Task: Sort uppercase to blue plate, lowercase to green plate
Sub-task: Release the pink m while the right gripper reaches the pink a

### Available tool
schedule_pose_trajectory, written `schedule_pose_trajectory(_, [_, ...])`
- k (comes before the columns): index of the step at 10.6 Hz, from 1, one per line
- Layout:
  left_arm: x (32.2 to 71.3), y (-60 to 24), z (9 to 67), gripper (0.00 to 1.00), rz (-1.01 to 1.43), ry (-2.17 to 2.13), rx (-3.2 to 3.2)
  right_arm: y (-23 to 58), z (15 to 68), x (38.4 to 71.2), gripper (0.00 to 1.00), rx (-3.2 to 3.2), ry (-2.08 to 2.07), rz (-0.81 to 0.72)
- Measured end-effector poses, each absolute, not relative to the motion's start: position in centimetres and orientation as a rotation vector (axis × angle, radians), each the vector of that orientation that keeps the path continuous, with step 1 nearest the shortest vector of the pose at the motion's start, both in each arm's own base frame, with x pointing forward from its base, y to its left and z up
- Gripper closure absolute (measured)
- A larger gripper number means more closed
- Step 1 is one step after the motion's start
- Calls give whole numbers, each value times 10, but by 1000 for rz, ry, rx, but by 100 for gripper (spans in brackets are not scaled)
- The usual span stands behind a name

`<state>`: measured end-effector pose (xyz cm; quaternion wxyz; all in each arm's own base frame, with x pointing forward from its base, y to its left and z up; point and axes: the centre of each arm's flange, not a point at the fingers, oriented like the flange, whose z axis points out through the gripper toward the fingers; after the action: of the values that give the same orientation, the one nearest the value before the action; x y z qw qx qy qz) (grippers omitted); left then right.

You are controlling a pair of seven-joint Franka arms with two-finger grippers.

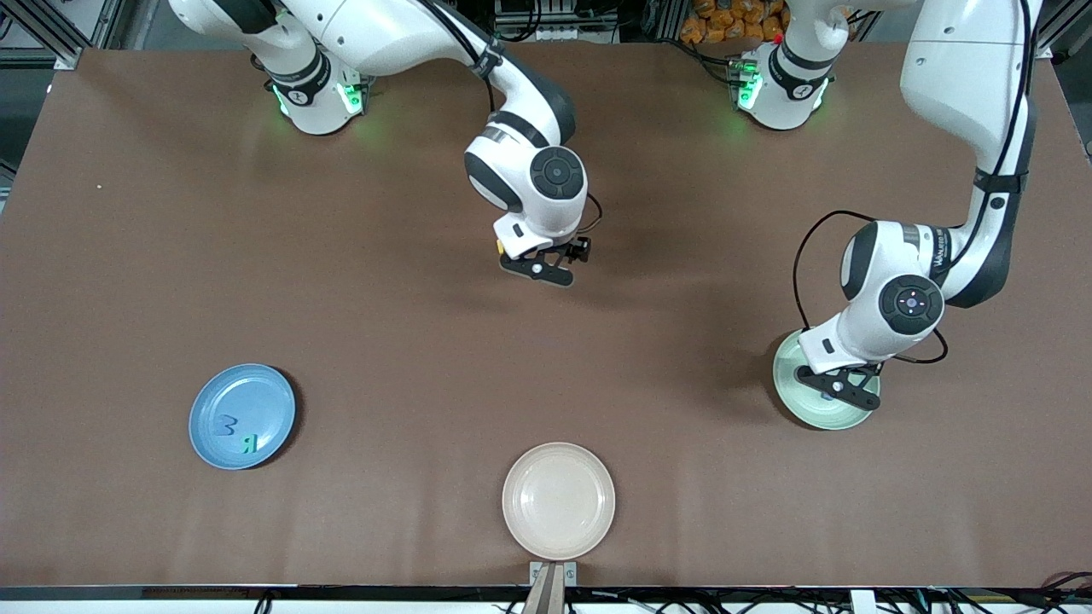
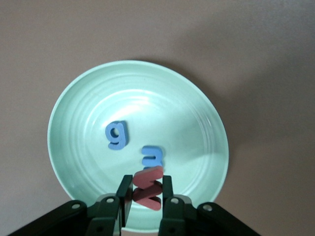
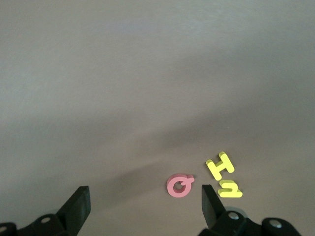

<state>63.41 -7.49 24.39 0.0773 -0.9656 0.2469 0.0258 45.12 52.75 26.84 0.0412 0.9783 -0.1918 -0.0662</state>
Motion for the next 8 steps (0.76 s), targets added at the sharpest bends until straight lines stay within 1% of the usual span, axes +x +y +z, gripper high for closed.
schedule_pose_trajectory(1, [636, -73, 241, 65, 62, 736, -2892, 524, 269, 455, 0, 2961, -725, -196])
schedule_pose_trajectory(3, [642, -70, 247, 37, 28, 728, -2890, 518, 270, 462, 0, 2851, -1045, -176])
schedule_pose_trajectory(4, [646, -71, 253, 26, 5, 726, -2889, 513, 268, 465, 0, 2791, -1171, -170])
schedule_pose_trajectory(6, [655, -80, 270, 1, -53, 737, -2881, 500, 257, 461, 0, 2715, -1250, -166])
schedule_pose_trajectory(8, [657, -109, 295, 0, -119, 776, -2867, 487, 248, 450, 0, 2717, -1277, -151])
